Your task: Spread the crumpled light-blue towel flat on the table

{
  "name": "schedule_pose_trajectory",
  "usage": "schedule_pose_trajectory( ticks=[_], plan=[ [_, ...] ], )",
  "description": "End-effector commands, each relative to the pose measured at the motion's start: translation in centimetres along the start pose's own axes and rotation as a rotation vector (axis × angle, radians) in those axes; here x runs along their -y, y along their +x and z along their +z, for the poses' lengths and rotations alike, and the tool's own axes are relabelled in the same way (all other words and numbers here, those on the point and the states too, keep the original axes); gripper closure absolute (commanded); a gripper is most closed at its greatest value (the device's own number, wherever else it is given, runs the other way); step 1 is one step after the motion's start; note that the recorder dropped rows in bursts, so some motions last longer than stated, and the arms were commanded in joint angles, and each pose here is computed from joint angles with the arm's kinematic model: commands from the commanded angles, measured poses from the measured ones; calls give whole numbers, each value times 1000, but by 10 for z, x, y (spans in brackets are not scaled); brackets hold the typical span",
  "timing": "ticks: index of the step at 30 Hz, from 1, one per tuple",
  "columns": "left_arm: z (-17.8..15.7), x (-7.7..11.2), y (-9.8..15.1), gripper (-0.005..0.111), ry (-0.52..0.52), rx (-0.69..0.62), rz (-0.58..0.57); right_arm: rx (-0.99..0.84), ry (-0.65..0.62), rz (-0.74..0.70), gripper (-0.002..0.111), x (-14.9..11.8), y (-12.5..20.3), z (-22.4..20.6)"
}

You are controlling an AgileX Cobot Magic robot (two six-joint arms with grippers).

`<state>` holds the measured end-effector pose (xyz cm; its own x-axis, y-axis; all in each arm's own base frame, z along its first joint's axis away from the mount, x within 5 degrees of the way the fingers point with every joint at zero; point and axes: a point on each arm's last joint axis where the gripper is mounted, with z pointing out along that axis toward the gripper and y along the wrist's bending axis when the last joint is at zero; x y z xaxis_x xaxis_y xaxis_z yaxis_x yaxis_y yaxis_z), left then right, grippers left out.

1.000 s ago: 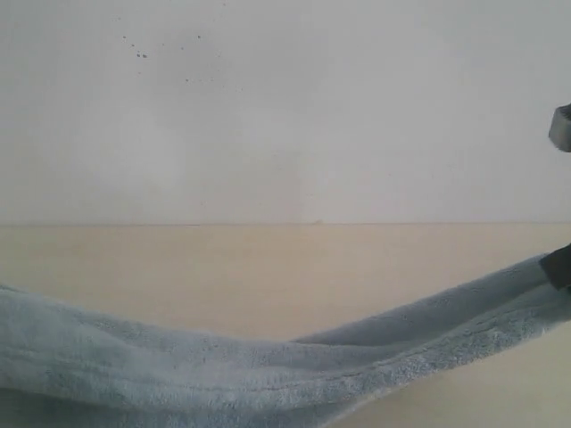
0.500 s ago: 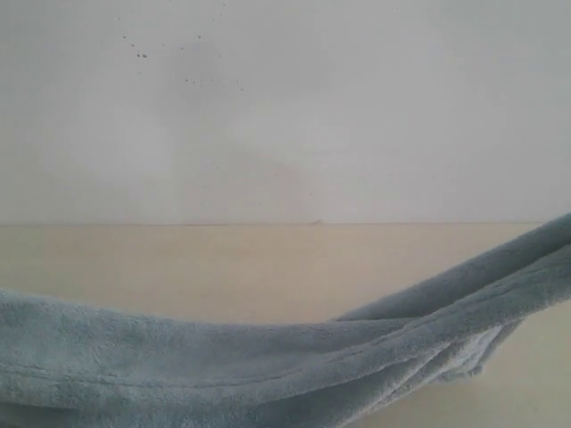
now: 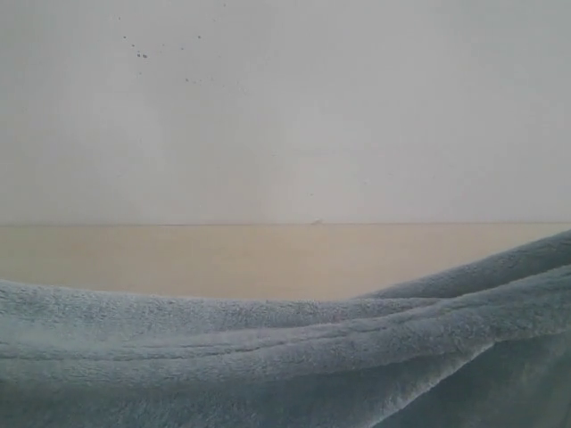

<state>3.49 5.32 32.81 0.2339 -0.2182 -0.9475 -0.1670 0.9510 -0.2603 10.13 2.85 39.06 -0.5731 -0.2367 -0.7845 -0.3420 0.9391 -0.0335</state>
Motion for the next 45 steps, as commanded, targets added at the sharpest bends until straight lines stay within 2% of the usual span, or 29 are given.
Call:
schedule_pose_trajectory(
  ticks=[1,3,8,10,13,20,22,24,28,34,38,40,43,45],
  plan=[
    [-3,-3,-1,103,-3,19,13,15,32,-8,108,0,8,-13],
    [2,1,8,103,-6,-16,48,-11,43,-17,108,1,9,-13],
    [22,21,52,103,14,-194,156,-78,60,-24,108,8,0,13],
    [31,33,66,103,53,-272,175,-123,54,-19,108,12,-7,34],
    [46,54,89,103,112,-410,271,-175,47,-14,108,17,-16,68],
    [85,89,140,103,83,-688,500,-262,36,-36,108,29,-24,155],
    [98,101,152,103,72,-734,530,-288,35,-32,108,33,-22,182],
    [118,114,157,103,84,-723,571,-313,31,-27,108,35,-18,208],
    [162,129,162,103,68,-739,538,-337,30,-23,108,41,-22,251],
    [223,123,195,103,73,-838,453,-341,31,-21,108,52,-43,304],
    [259,113,215,103,24,-859,474,-327,34,-21,108,58,-58,339],
    [272,112,220,103,38,-859,474,-329,34,-12,108,60,-64,353],
    [286,110,230,95,37,-867,452,-355,30,6,108,63,-69,372],
    [291,111,234,81,35,-869,448,-357,32,22,107,65,-73,384]
  ],
)
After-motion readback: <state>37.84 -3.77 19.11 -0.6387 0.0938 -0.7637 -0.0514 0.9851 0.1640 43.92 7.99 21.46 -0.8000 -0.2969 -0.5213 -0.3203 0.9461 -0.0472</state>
